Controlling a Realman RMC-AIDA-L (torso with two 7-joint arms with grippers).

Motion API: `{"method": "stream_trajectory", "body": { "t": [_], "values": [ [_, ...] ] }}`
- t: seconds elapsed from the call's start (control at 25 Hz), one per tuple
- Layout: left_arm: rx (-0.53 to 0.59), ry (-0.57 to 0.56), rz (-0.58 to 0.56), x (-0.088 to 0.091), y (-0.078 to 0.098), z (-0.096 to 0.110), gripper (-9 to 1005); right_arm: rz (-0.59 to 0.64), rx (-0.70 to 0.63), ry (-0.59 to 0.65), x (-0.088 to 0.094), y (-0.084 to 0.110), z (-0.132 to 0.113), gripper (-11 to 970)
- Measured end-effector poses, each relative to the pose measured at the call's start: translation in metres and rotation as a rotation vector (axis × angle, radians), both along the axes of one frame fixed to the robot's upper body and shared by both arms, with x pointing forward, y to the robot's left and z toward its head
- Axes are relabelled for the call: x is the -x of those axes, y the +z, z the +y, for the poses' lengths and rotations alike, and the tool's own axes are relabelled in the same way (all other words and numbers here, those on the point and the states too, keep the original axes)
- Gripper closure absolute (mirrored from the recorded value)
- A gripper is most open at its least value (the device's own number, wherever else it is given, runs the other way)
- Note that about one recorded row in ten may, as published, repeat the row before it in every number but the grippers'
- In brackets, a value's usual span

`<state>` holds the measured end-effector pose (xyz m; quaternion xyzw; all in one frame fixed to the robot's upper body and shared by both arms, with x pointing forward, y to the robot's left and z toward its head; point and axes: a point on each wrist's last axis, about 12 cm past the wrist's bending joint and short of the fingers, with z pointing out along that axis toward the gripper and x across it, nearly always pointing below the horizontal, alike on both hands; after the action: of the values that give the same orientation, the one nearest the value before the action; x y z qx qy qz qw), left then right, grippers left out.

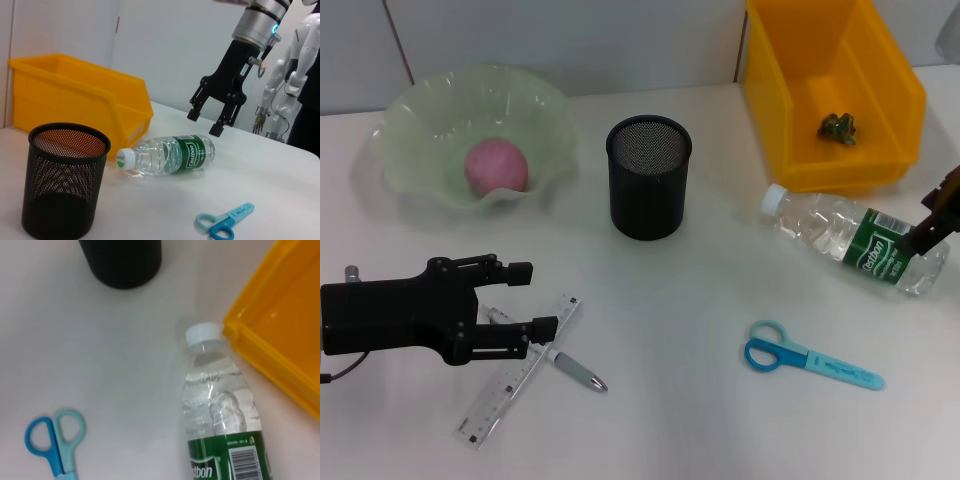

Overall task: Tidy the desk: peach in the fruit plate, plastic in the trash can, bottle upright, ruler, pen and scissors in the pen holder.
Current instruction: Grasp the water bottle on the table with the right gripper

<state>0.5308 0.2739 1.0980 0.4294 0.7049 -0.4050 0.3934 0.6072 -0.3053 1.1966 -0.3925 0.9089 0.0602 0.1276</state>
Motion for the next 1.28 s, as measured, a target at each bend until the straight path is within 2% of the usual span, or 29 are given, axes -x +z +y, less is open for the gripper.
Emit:
{"method": "stream_trajectory", "body": {
  "t": [0.36, 0.92, 1.28],
  "values": [
    [0.005, 0.004, 0.014, 0.000, 0.000, -0.001, 186, -0.005, 0.038, 0.040, -0.004, -0.017, 0.008, 162],
    [0.016, 0.003, 0.017, 0.000, 0.002, 0.000, 186, -0.043, 0.042, 0.059, -0.002, -0.012, 0.010, 160],
    [0.019, 0.001, 0.017, 0.000, 0.004, -0.002, 186, -0.047, 0.065, 0.075, -0.003, -0.024, 0.010, 159]
  ]
}}
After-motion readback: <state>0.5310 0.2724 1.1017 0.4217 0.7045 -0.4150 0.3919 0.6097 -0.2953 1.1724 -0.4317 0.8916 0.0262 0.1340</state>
